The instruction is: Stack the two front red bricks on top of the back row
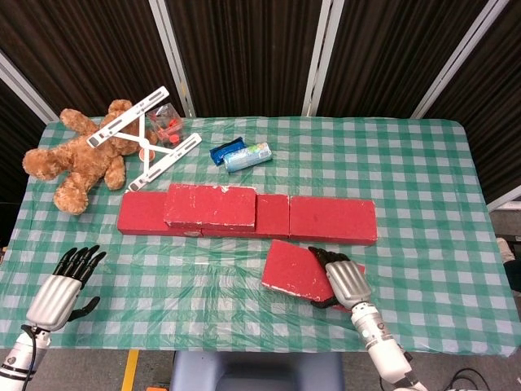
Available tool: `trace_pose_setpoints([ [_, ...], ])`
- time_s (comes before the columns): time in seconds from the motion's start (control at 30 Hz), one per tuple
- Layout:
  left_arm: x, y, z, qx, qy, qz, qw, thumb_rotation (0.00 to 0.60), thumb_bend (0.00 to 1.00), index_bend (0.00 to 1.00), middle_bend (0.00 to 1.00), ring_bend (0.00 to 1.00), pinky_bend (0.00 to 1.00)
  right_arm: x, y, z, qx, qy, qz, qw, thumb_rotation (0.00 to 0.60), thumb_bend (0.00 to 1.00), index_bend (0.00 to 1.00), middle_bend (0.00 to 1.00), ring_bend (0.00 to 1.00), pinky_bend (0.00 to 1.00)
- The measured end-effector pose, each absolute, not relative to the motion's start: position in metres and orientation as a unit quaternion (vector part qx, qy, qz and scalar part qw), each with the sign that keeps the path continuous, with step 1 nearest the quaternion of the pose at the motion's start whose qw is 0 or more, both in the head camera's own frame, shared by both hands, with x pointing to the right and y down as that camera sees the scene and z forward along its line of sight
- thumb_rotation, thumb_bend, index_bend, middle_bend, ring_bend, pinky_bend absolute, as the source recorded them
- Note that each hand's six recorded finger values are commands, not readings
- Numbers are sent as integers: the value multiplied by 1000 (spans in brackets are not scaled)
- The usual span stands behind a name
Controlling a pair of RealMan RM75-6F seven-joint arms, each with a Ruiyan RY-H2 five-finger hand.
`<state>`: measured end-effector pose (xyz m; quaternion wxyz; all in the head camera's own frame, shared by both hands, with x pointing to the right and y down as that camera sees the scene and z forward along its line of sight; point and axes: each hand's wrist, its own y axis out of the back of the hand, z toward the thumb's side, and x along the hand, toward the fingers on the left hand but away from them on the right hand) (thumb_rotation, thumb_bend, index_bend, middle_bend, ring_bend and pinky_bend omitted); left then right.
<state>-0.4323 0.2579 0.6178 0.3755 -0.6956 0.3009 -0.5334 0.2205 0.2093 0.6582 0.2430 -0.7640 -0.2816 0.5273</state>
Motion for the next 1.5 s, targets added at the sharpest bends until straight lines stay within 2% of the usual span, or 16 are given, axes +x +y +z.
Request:
trace_pose_setpoints([
  [0.2, -429, 261, 621, -689, 292, -540, 384, 600, 292, 0, 0, 0, 31, 238, 158, 626, -760, -307, 497, 285, 600, 113, 465, 341, 371, 558],
  [0.33, -427, 262, 626, -685, 285, -547, 388, 600, 291, 0, 0, 0, 31, 244, 123, 616, -762, -295, 482, 316, 600, 117, 445, 341, 361, 532],
  [0.67, -426, 259, 637, -671, 277, -564, 394, 600, 291, 0, 0, 0, 31, 255, 42, 629, -756, -235, 486, 369, 600, 142, 426, 341, 340, 516],
  [0.9, -431, 255, 644, -647, 278, -587, 400, 600, 290, 0, 0, 0, 31, 265, -3, 658, -738, -232, 506, 382, 600, 144, 425, 341, 340, 515],
  [1.03, -434, 253, 648, -643, 276, -593, 398, 600, 291, 0, 0, 0, 31, 255, -10, 676, -748, -223, 499, 377, 600, 145, 426, 341, 340, 515],
  [1.2, -436, 251, 650, -641, 278, -596, 396, 600, 288, 0, 0, 0, 31, 239, 0, 694, -772, -204, 485, 357, 600, 147, 424, 341, 340, 514],
  [1.5, -437, 251, 649, -639, 278, -597, 398, 600, 290, 0, 0, 0, 31, 229, 16, 707, -794, -176, 480, 330, 600, 147, 419, 341, 340, 514],
])
